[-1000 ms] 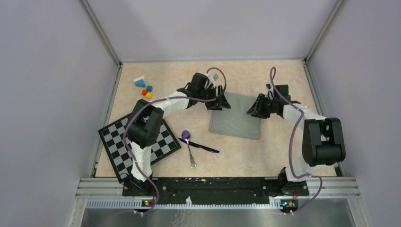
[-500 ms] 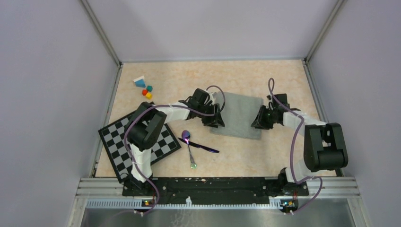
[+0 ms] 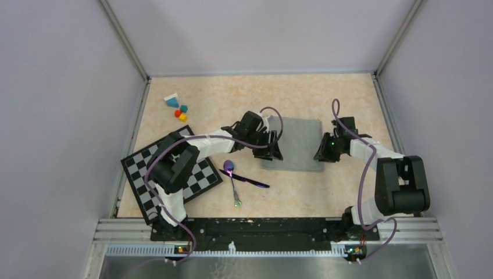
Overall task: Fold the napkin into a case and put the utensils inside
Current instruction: Smooth out the lower triangle-folded napkin at the center of the board.
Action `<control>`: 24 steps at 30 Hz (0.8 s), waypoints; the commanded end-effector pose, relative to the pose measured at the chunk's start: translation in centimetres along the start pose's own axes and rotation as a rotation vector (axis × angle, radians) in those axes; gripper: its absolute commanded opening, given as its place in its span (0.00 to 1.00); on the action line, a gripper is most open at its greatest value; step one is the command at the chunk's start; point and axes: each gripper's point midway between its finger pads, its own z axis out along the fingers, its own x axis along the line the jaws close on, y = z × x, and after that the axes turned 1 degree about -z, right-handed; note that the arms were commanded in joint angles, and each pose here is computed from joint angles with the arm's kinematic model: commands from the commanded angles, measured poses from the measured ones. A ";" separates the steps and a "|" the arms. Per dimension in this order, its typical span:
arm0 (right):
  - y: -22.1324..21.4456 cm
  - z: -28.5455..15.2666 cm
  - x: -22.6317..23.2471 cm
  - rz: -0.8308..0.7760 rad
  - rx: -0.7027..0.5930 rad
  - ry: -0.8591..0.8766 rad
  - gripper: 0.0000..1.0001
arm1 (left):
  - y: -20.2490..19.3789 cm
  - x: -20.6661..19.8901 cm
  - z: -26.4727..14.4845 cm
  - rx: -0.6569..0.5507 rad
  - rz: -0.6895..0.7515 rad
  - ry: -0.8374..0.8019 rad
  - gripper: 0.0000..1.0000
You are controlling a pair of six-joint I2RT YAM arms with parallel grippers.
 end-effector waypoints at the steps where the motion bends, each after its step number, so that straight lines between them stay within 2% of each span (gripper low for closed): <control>1: 0.4 -0.4 -3.1 -0.008 -0.031 -0.154 0.28 | -0.4 0.9 0.7 0.004 -0.018 0.008 0.62; 6: 2.1 -0.9 -2.7 -0.036 -0.067 -0.168 0.28 | -2.5 3.2 2.4 0.044 -0.037 0.078 0.61; 12: 2.5 -2.4 2.0 -0.060 -0.087 0.008 0.29 | -1.7 0.6 0.9 -0.004 0.008 0.058 0.61; 17: 1.3 -0.8 -1.9 -0.012 -0.060 -0.120 0.29 | -1.0 -1.1 0.4 -0.010 0.025 0.006 0.63; 20: 1.2 -0.2 -4.0 -0.007 -0.059 -0.213 0.29 | -2.0 -0.8 1.4 0.019 0.018 0.010 0.63; 24: 2.5 -0.3 -4.3 -0.011 -0.091 -0.247 0.29 | -3.8 -0.8 2.9 0.053 0.028 0.012 0.63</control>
